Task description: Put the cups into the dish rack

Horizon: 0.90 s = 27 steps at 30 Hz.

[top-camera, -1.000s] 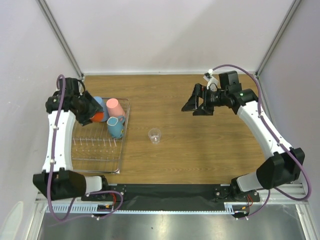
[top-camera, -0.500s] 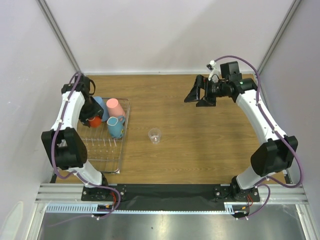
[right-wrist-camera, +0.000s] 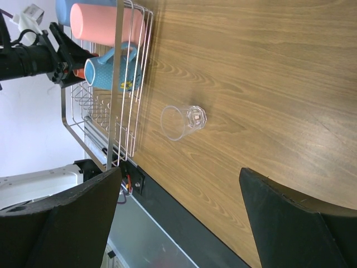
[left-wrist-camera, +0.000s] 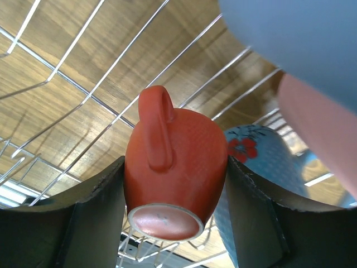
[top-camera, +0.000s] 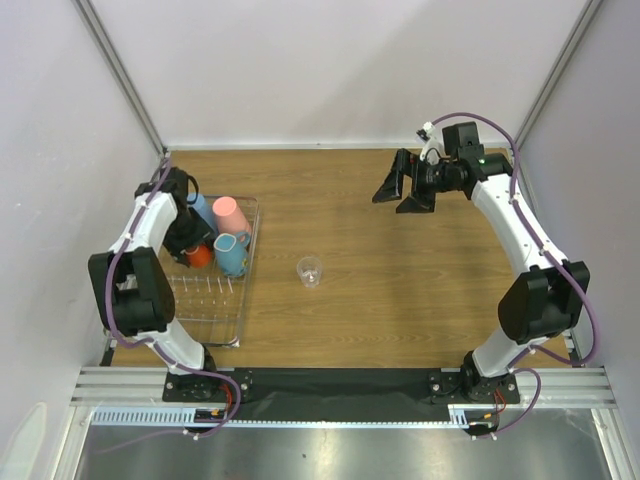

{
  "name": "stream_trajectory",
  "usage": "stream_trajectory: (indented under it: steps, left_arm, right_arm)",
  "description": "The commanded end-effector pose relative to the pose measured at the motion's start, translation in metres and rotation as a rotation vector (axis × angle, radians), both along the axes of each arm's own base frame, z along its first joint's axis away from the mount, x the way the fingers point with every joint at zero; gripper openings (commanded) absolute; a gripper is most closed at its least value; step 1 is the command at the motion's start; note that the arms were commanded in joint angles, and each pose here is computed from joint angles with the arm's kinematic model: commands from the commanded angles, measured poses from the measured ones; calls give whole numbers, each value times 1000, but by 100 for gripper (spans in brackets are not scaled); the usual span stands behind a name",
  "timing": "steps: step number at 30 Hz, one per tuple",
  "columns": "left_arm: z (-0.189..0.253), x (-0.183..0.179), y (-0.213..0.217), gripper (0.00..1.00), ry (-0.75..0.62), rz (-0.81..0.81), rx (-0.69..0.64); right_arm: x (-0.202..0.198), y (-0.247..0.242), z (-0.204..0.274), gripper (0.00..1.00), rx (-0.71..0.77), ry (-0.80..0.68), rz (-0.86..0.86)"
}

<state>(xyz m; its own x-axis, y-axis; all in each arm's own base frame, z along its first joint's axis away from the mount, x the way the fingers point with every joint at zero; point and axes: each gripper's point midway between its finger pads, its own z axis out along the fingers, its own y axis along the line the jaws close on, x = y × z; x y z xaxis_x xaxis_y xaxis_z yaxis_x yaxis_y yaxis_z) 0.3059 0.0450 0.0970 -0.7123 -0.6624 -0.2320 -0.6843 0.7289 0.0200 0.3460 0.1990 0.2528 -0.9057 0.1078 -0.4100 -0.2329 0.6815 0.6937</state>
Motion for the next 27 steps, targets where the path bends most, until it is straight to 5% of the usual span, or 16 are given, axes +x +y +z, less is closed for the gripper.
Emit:
stream_trajectory:
  steps: [1,27]
  left_arm:
    - [-7,6,1,0,-32,3,11]
    - [-34,15,16,2,58,-21,80]
  right_arm:
    - [7,2,11,93,13,-31,4]
    - [3,-9,9,93,1,-22,-17]
